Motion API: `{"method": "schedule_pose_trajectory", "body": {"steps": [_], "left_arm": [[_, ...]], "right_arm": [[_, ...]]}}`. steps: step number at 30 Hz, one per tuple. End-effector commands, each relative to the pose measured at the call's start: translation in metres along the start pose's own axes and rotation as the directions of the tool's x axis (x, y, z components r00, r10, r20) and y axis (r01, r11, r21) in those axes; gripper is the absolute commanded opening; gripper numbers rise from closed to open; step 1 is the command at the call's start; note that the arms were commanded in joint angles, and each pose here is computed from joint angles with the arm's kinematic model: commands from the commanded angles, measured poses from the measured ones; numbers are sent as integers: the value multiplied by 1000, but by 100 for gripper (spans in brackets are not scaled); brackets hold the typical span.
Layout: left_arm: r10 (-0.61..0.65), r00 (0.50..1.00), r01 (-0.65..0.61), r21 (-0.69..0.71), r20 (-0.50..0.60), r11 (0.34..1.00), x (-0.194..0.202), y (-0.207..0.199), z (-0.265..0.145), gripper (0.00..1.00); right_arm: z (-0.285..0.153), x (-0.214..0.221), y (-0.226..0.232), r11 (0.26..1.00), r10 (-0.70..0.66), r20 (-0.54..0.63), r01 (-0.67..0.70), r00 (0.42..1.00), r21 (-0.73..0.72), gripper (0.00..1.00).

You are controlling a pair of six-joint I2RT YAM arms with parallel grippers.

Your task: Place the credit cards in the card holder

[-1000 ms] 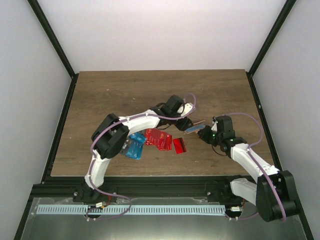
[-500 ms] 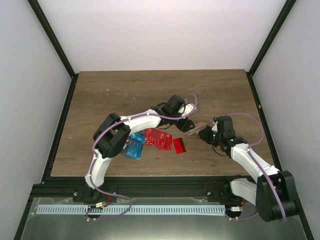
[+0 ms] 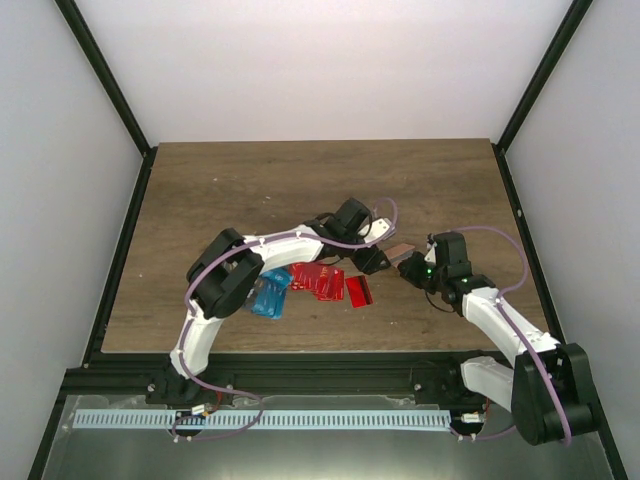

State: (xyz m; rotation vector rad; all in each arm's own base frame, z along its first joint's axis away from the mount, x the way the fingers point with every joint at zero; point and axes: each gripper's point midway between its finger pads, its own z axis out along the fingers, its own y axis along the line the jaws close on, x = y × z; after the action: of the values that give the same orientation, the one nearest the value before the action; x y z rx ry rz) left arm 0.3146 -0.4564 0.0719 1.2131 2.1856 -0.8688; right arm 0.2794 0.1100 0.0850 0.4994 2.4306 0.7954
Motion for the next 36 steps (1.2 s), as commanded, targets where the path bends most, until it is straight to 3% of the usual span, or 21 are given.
{"method": "schedule_pose_trajectory", "body": {"steps": [1, 11, 16, 17, 25, 32, 36], "left_arm": [[38, 998, -35, -45, 47, 998, -16, 3, -5, 58], [37, 997, -31, -95, 68, 995, -28, 11, -5, 35], [17, 997, -9, -117, 71, 993, -30, 17, -3, 6], [6, 997, 4, -131, 74, 991, -30, 20, -3, 4], [-209, 967, 235, -199, 145, 951, -20, 35, -23, 4], [-503, 844, 525, -96, 184, 846, 14, 26, -33, 4], [-573, 794, 597, -84, 204, 798, 25, 24, -40, 4]], "right_arm": [[-6, -10, 5, 1000, -16, 32, 16, 999, -7, 1], [-4, -11, 4, 1000, -20, 30, 20, 999, -3, 1], [-3, -11, 1, 1000, -17, 29, 17, 999, 10, 1], [-3, -12, 0, 1000, -14, 33, 14, 999, 17, 1], [-6, -34, -14, 996, 42, 89, -48, 995, 70, 1], [-1, -49, -20, 993, 57, 92, -66, 994, 95, 8], [-1, -46, -16, 996, 47, 77, -52, 996, 70, 11]]}}
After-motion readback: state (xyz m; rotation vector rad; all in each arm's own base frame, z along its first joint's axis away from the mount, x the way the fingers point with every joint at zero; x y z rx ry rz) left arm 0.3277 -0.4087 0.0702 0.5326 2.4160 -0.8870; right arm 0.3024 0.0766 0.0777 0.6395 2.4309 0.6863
